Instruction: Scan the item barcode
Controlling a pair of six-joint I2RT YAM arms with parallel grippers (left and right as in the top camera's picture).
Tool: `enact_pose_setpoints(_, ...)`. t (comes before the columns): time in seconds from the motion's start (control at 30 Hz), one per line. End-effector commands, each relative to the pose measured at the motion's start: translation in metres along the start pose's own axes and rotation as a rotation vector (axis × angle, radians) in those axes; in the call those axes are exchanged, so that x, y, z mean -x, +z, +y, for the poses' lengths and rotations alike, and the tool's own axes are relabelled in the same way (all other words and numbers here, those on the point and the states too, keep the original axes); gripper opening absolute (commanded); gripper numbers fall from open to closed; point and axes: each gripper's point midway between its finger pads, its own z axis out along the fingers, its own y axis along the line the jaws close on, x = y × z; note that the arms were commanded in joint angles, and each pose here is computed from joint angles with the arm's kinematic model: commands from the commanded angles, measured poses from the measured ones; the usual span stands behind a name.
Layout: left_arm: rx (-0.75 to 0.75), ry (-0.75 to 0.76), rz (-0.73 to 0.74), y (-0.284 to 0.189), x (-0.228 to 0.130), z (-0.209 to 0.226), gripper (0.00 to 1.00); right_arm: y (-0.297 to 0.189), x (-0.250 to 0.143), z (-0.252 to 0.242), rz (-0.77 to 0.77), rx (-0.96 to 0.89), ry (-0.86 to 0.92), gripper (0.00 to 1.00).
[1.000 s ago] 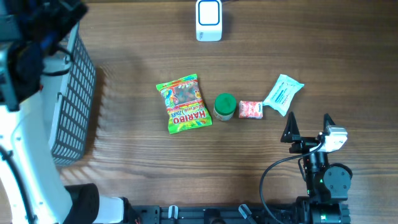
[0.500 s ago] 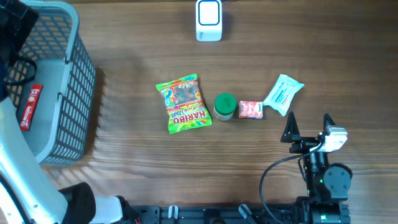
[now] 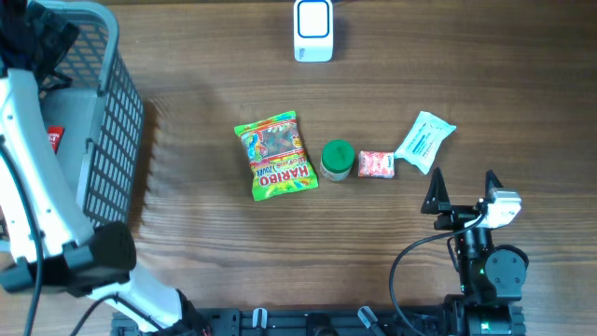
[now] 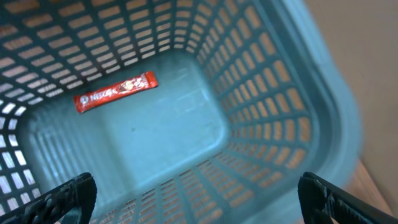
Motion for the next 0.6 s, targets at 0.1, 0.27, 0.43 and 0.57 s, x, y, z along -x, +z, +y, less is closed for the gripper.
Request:
enact_pose_setpoints(0.1,0.216,-0.246,0.009,0.054,0.029,0.066,1.00,0.000,0.001,-0.001,-0.005,-0.009,-0.018,1.00)
enact_pose_setpoints(0.27,0.394,-0.260,0.145,0.115,0.013,0.115,0.98,0.000,0.001,-0.001,-0.005,-0.009,-0.018,1.00)
enact_pose_setpoints(0.43,0.401,0.064,0.307,0.188,-0.029,0.125,0.85,0.000,0.001,-0.001,-0.005,-0.009,-0.018,1.00)
enact_pose_setpoints(0.57,0.244,0.487,0.448,0.236,-0.075,0.124,1.00,0.000,0.001,-0.001,-0.005,-0.009,-0.018,1.00)
